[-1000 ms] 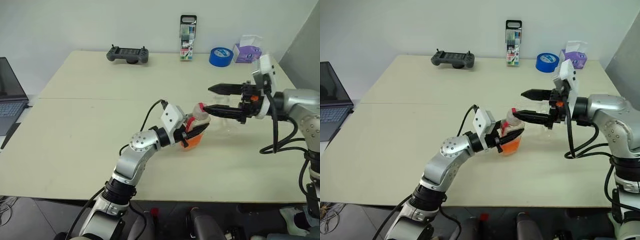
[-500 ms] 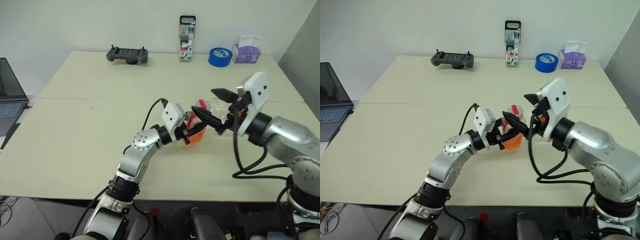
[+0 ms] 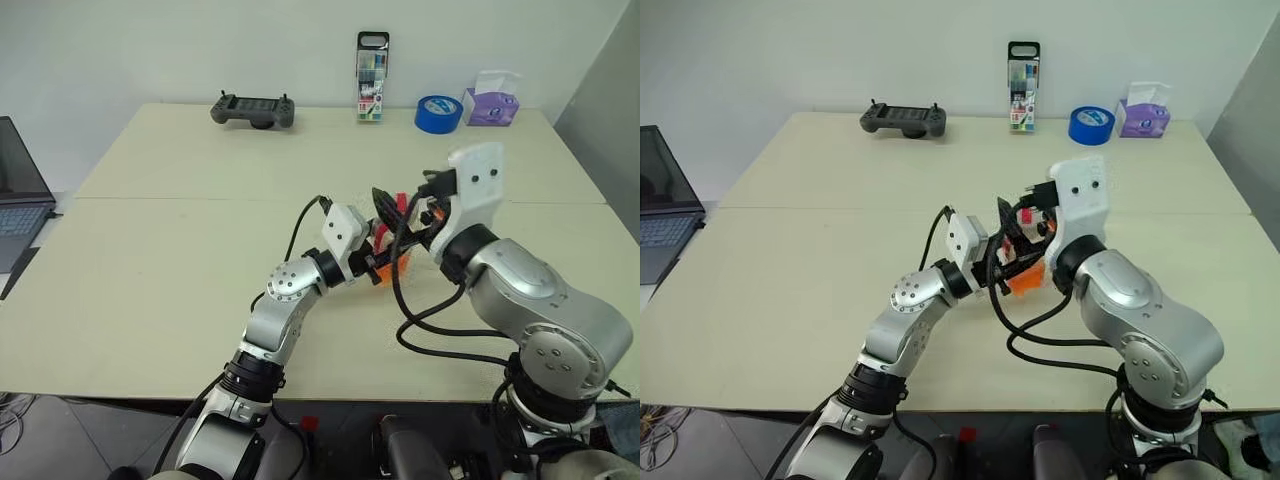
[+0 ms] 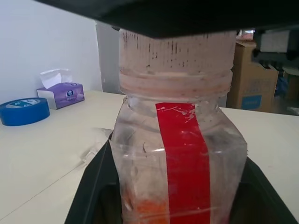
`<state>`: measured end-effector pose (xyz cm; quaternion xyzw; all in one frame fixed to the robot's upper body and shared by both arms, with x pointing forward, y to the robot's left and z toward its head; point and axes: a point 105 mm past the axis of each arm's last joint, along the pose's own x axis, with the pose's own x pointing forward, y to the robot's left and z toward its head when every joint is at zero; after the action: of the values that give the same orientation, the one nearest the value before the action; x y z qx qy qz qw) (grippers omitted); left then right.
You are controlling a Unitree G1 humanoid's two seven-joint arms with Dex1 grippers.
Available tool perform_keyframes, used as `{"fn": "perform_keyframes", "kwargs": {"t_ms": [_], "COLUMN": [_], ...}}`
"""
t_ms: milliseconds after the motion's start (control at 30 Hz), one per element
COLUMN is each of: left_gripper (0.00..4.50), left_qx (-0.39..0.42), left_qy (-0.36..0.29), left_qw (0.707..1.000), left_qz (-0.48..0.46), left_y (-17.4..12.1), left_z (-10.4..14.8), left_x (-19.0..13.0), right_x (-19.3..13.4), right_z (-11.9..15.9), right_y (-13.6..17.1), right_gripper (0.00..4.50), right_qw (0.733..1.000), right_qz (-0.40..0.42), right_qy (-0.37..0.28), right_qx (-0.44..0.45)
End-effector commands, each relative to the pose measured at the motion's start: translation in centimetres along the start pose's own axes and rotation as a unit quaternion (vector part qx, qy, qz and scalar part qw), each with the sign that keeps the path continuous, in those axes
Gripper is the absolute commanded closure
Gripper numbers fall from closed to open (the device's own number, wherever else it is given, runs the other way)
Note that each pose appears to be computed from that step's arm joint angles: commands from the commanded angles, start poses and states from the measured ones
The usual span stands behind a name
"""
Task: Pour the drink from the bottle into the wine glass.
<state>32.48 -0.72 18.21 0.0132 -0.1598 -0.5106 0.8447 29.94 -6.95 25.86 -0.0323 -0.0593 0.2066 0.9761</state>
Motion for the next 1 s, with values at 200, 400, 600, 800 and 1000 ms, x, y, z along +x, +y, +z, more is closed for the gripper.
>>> {"fn": "perform_keyframes", "kwargs": {"t_ms": [200, 400, 600, 800, 1000], "left_gripper": [2.78, 2.78, 2.78, 2.78, 2.78], "left_qx": [0.019, 0.022, 0.026, 0.028, 0.029], "left_qy": [-0.025, -0.02, -0.014, -0.005, -0.003], "left_qw": [1.0, 1.0, 1.0, 1.0, 1.0], "left_qz": [-0.001, 0.002, 0.004, 0.01, 0.009], "left_y": [-0.2, 0.1, 0.4, 0.8, 0.9], "left_z": [1.5, 1.5, 1.4, 1.0, 0.8], "left_x": [0.3, 0.3, 0.3, 0.1, 0.2], "right_x": [0.5, 0.3, -1.4, -2.9, -3.5], "right_z": [-0.4, -0.3, 0.0, -0.5, -0.9], "right_y": [-0.3, -2.8, -3.1, -2.3, -0.7], "right_gripper": [0.0, 0.0, 0.0, 0.0, 0.0], "right_qw": [0.999, 0.994, 0.994, 0.997, 0.999], "right_qz": [-0.036, -0.109, -0.104, -0.076, -0.033], "right_qy": [0.011, 0.006, -0.007, -0.007, -0.002], "right_qx": [-0.015, -0.001, 0.011, 0.022, 0.023]}}
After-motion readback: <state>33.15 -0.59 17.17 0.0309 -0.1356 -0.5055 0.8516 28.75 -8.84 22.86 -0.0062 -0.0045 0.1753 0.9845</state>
